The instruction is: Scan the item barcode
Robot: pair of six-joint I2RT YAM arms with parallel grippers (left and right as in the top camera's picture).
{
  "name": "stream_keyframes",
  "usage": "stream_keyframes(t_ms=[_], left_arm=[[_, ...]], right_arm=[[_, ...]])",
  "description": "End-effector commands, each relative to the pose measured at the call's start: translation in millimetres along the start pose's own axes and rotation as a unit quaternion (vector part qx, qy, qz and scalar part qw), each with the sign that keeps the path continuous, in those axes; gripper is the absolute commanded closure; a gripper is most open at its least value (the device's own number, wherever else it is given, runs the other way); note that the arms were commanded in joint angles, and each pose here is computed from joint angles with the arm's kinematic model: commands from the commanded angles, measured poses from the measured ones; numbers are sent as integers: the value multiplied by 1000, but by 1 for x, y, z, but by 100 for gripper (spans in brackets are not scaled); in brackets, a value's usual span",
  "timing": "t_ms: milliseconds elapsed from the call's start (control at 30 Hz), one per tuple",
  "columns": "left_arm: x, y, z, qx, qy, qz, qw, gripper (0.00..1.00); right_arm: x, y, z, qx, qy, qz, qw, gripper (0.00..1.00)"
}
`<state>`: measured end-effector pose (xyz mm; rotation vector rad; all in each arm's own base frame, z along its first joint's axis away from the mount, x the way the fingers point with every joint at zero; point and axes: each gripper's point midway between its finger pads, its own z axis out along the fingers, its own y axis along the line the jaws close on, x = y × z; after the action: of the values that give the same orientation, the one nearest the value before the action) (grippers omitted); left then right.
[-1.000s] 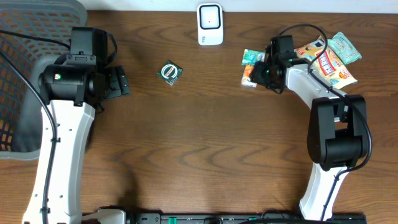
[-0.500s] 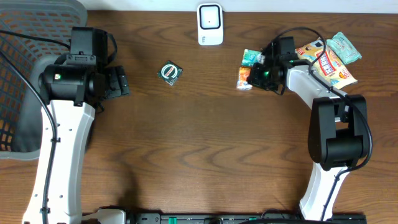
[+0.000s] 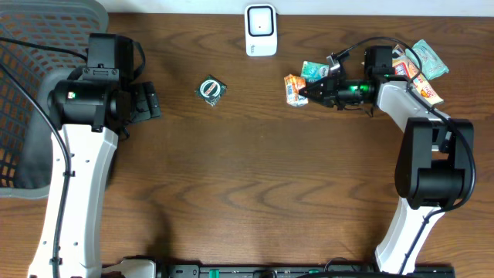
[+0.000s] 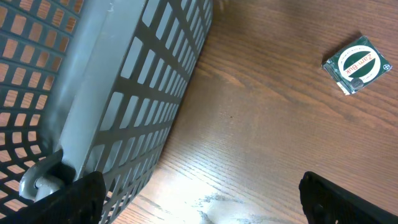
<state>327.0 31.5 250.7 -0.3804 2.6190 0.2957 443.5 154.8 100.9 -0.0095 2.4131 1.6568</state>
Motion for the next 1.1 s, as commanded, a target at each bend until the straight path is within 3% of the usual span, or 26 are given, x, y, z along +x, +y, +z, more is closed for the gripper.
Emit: stream_keyframes(t_ms=[0,733,900,1067], left_arm=[[-3,5,-4,-8,-8,-7,1000,2],[-3,5,-4,-8,-8,-7,1000,2],[-3,5,-4,-8,-8,-7,1000,2],[-3,5,-4,-8,-8,-7,1000,2]], right_arm=[[16,43,-5,-142,31,-78,986,99],[20,49,2,-151,39,-100,983,99],[29,4,30,3,50,-44,998,98],[52,-28,42,159,82,-50,983,99]])
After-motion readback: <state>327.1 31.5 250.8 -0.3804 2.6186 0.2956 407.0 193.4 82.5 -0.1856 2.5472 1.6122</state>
